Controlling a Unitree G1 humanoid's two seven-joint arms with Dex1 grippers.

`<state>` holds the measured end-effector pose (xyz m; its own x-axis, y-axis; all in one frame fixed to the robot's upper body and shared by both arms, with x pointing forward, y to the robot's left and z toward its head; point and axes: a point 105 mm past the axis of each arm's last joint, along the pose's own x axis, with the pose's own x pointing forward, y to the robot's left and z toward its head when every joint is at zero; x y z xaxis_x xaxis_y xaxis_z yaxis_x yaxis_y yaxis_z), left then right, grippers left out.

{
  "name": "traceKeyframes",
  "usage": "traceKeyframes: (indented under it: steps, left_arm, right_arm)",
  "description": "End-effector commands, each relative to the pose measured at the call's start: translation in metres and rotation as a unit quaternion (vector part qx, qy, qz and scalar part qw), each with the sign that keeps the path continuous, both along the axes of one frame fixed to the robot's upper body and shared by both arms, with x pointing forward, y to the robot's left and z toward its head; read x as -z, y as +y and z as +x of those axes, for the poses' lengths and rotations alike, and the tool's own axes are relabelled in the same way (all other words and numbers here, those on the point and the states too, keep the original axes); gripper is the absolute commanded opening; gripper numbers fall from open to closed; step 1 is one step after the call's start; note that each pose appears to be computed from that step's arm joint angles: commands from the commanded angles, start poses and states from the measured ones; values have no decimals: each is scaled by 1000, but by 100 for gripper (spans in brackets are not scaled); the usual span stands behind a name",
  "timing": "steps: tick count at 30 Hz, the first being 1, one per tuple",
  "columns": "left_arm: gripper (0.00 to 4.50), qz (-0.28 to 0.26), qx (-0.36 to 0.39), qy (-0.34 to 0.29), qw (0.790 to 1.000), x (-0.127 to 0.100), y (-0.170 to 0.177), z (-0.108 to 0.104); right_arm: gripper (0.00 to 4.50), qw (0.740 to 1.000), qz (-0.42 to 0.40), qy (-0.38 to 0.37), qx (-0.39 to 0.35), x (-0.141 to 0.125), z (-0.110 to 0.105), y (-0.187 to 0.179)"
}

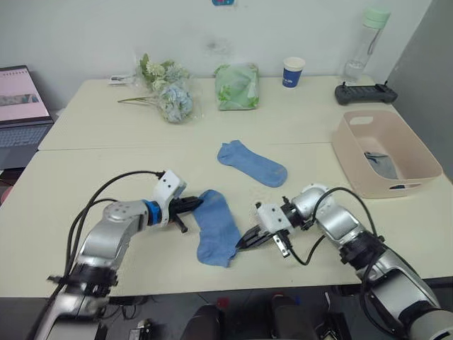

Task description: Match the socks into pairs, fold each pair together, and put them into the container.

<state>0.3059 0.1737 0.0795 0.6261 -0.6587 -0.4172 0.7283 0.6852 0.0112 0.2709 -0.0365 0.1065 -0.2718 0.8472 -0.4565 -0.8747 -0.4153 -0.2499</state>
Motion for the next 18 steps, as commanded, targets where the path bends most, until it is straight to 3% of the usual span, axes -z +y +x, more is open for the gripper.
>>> traceKeyframes:
  steps: [1, 6, 11, 12, 15, 18]
  left_arm:
    - [0, -22, -23, -11, 999, -16, -5, -18]
    - [0, -46, -69, -14, 996, -22, -8, -42]
    - [0, -61, -119, -5, 991, -11, -10, -59]
    - [0, -65, -121, -9, 991, -10, -12, -59]
    - [58, -71, -133, -9, 988, -7, -10, -55]
    - [149, -60, -149, -20, 987, -12, 7, -57]
  right_arm:
    - [6, 1000, 24, 15, 3, -21, 4, -8]
    - [6, 997, 21, 58, 43, -24, 14, -23]
    - [6, 992, 32, 65, 103, -31, 30, -41]
    - [24, 991, 30, 70, 110, -30, 30, -44]
    - [98, 987, 24, 56, 147, -28, 34, -57]
    - [200, 971, 40, 47, 233, -38, 44, -82]
